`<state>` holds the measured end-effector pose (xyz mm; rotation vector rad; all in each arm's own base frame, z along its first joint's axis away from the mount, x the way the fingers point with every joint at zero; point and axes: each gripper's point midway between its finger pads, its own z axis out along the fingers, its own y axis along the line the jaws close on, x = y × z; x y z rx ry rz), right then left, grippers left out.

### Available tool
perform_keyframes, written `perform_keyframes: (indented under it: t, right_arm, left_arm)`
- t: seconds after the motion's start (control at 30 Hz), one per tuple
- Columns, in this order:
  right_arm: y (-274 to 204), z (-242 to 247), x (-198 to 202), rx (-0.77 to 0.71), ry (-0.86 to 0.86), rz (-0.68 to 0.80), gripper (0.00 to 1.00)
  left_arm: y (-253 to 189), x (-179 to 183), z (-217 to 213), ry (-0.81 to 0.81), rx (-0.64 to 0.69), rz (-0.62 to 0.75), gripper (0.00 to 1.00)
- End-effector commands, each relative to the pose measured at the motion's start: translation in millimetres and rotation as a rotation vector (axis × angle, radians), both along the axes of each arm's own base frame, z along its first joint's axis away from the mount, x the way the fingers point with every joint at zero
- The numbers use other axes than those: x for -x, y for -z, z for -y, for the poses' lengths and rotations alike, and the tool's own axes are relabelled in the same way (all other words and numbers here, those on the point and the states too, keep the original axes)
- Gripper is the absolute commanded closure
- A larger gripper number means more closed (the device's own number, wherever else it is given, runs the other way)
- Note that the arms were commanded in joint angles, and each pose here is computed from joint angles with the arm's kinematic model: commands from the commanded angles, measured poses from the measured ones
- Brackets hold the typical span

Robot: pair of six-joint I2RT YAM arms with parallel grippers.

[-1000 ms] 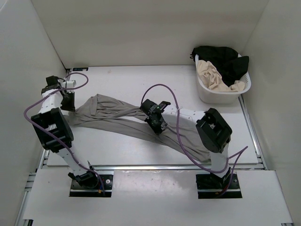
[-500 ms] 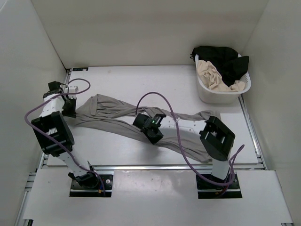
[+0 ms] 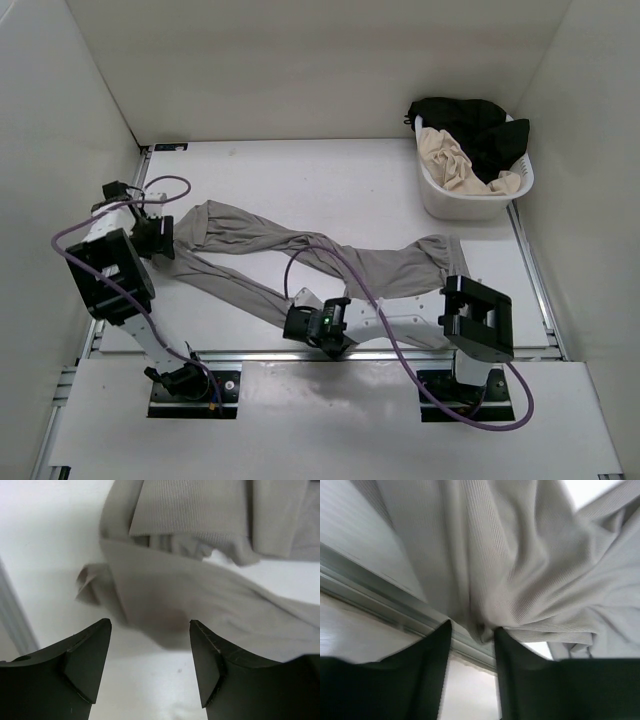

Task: Fold and stack the trousers
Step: Flatten the trousers out

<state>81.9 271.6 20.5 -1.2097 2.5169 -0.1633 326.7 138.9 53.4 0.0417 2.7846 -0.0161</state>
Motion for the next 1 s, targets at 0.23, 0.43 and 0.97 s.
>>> perform_keyframes:
  t: [0.23, 0.43, 0.97]
  right_arm:
    - [-91, -60, -60, -0.296, 0.187, 0.056, 0.37]
    - [-60, -12, -132, -0.314, 0.546, -0.006, 0.37]
    - [38, 31, -217, -0.163, 0.935, -0.195, 0.90]
  left_arm:
    - [9, -47, 10, 0.085, 0.126, 0.094, 0.19]
    - [24, -58, 11, 0.126, 0.095, 0.057, 0.51]
    - [-64, 12, -37, 0.162, -0.150, 0.136, 0.86]
